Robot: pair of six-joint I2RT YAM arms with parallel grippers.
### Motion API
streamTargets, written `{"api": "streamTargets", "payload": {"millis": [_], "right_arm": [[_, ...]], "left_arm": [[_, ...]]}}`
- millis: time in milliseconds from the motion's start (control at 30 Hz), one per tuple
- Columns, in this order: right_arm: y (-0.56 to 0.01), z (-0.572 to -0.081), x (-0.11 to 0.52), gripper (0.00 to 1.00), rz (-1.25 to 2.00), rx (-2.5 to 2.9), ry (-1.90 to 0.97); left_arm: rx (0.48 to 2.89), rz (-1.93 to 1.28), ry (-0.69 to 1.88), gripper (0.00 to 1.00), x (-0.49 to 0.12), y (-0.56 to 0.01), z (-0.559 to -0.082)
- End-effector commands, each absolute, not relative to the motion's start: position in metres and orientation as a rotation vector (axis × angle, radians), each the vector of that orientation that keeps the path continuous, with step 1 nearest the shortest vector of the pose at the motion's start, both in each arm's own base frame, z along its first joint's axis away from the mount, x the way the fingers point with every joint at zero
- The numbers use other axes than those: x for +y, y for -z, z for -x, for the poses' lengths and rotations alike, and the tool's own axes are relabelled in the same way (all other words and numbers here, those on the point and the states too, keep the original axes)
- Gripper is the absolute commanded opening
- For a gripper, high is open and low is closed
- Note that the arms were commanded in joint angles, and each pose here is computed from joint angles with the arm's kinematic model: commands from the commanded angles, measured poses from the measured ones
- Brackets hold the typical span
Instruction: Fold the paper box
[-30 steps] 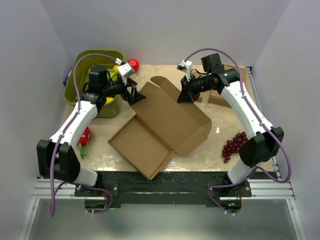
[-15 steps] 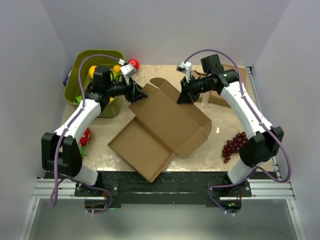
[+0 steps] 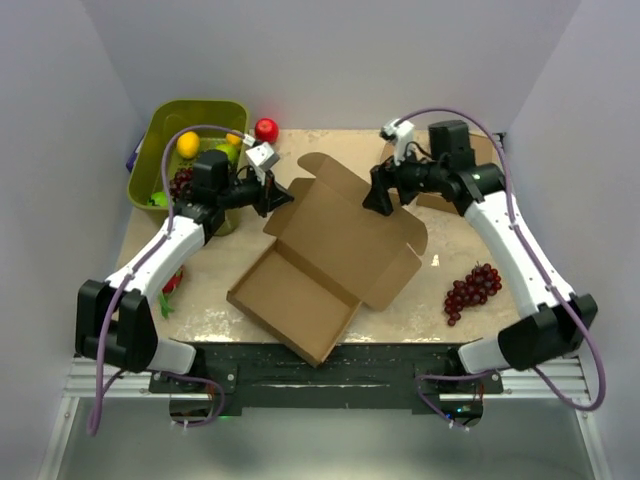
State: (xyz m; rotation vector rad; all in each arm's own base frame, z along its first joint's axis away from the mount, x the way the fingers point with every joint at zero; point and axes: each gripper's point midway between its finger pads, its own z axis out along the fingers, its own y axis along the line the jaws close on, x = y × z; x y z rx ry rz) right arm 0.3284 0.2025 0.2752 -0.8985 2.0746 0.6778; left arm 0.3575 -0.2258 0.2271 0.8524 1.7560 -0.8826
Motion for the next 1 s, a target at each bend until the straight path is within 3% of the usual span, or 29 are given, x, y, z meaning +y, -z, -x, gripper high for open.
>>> {"api": "streamTargets", "payload": {"millis": [0,67,200,633,967], "right_arm": [[-0.330,-0.364,0.153,0.90,0.486,1.947,-0.533],[-0.344,-0.367,0.130,0.99,0.280,1.931,-0.504],[-0.344,-0.368,0.096,0.99,-0.041,1.967,-0.381],[-0.204,-0.281,-0.010,0.99,-0.875,2.238,0.182],[-0.151,-0.241,-0.064,0.99,-1.010,2.376,0.478]], "left_arm": [[1.619,-0.653,0.701,0.00,-0.204,-0.278,-0.373],[1.626,-0.589,0.655,0.00,-0.195,-0.276,-0.377],[1.587,-0.456,0.520,0.00,-0.170,-0.294,-0.382],[1.553,-0.396,0.452,0.00,-0.154,-0.317,-0.375],[1.510,-0.448,0.496,0.00,-0.165,-0.323,-0.366]]}}
